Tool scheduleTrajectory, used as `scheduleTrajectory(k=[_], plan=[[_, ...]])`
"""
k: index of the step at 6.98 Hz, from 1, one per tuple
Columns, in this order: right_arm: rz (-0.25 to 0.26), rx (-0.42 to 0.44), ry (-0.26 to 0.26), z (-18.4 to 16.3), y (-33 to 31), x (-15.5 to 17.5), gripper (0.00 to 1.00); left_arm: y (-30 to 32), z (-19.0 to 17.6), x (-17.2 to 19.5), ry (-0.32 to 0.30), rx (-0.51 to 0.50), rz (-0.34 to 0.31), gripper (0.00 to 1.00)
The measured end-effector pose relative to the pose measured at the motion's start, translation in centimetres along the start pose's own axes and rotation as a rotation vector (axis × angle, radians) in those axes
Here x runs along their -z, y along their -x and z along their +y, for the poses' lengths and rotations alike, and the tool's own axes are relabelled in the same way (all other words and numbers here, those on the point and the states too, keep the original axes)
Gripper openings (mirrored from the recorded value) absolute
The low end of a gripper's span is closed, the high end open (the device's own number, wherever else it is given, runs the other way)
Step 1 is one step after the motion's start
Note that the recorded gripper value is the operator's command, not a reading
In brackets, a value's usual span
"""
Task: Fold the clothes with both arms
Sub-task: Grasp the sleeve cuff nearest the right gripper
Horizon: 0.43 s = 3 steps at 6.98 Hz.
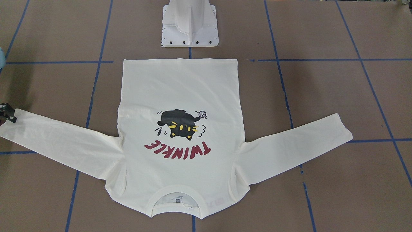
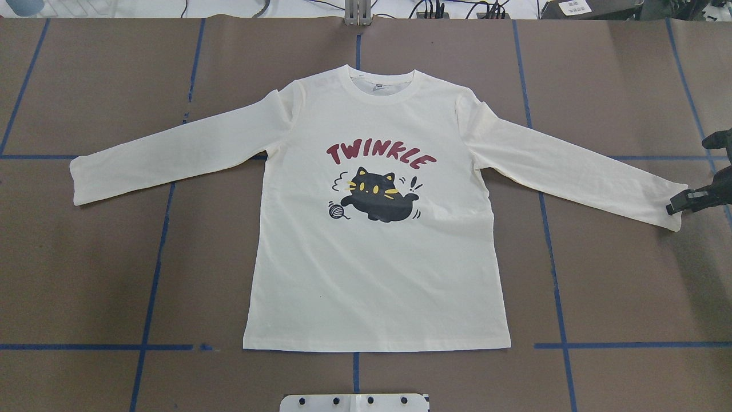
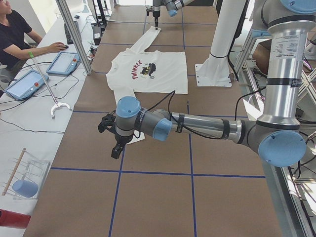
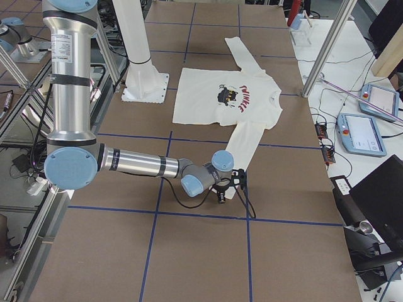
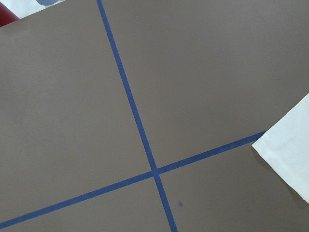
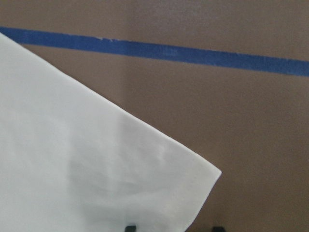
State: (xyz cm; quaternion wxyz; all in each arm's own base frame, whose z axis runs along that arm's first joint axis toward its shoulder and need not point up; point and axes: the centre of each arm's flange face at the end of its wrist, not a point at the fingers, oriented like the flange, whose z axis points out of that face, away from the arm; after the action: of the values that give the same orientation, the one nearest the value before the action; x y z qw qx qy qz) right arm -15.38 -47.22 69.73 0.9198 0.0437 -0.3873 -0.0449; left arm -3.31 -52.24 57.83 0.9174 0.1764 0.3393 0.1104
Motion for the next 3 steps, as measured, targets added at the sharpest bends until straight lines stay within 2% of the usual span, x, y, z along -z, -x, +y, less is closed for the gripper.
scheduleTrajectory(k=[3], plan=[[-0.020,0.023,-0.025,-1.27,1.44,0.94,0.00,0.05,0.01,-0.06,-0.002,-0.001,0.000,1.00]])
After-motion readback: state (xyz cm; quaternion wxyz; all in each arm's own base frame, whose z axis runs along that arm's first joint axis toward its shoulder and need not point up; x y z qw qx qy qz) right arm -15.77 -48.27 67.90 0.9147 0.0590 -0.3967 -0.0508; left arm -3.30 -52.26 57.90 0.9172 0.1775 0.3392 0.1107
